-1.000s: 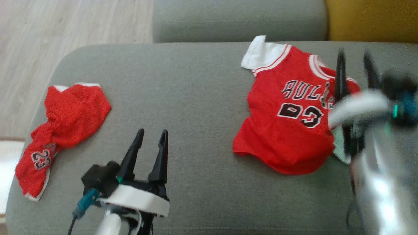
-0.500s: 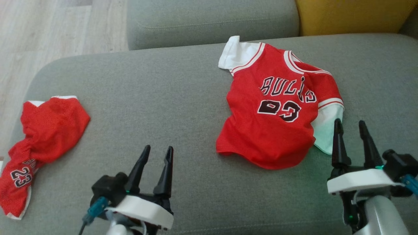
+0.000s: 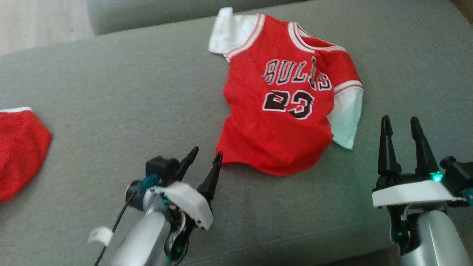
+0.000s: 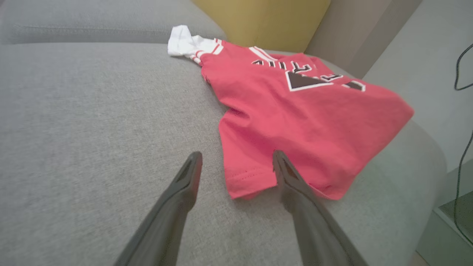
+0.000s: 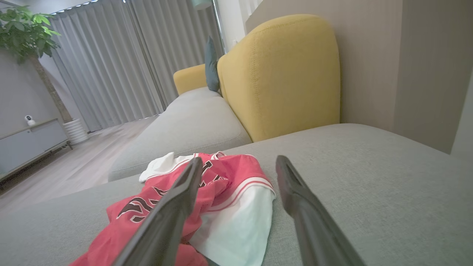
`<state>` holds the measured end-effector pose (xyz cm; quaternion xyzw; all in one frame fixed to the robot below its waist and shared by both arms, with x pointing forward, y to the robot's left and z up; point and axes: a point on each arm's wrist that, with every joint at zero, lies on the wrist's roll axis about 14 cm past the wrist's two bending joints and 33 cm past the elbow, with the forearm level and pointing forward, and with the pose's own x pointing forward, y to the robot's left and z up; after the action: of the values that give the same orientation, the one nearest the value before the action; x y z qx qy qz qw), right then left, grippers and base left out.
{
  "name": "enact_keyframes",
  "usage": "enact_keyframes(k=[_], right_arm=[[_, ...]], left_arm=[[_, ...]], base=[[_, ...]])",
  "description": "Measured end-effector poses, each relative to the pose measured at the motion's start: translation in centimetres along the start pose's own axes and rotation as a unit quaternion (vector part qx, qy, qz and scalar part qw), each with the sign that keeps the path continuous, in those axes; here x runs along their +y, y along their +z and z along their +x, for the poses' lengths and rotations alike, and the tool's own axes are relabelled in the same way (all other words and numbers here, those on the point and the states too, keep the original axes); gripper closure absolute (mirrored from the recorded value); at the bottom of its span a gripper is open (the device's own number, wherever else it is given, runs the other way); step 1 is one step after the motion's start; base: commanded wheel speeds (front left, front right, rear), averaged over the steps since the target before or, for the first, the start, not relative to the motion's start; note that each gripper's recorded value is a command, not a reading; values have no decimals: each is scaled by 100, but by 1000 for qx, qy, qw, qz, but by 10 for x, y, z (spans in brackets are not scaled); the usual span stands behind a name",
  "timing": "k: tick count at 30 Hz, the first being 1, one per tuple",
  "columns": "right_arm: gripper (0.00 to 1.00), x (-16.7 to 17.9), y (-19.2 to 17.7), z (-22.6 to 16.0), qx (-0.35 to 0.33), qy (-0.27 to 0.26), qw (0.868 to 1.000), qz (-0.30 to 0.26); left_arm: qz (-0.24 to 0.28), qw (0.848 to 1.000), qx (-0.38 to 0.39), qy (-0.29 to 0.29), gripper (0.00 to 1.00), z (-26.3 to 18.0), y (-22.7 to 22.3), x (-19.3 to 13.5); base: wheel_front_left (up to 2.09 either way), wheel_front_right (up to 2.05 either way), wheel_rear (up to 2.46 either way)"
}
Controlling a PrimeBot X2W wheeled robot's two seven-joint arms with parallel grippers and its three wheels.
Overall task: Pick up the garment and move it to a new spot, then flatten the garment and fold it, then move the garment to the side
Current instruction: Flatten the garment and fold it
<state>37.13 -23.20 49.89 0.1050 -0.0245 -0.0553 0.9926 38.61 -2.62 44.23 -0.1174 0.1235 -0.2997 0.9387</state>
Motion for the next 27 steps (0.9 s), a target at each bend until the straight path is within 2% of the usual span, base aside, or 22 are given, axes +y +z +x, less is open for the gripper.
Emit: enact_keyframes(k=[5, 12, 13, 14, 15, 16, 21, 27], right_arm=[[0, -19, 1, -2, 1, -28, 1000, -5], [0, -39, 3, -11, 1, -61, 998, -11], [0, -39, 3, -11, 1, -61, 998, -11], [0, -42, 3, -12, 1, -65, 998, -9], [0, -44, 3, -14, 1, -68, 998, -10], [0, -45, 4, -15, -1, -70, 997, -10], [0, -46, 6, -16, -7, -72, 997, -6], [0, -42, 3, -16, -3, -66, 998, -1]], left_arm=[[21, 997, 76, -24, 0, 36, -29, 1], [54, 988, 137, -50, 0, 58, -60, -5], [54, 988, 137, -50, 8, 58, -60, -5], [55, 987, 140, -54, 8, 61, -61, -6], [57, 987, 141, -58, 86, 63, -62, -7], [59, 986, 142, -61, 100, 65, -61, -8], [54, 991, 112, -41, 100, 68, -52, 0], [63, 997, 37, 33, 100, 74, -6, 42]], base=[[0, 0, 0], [0, 0, 0], [0, 0, 0], [0, 0, 0], [0, 0, 0], [0, 0, 0], [0, 0, 0], [0, 0, 0]])
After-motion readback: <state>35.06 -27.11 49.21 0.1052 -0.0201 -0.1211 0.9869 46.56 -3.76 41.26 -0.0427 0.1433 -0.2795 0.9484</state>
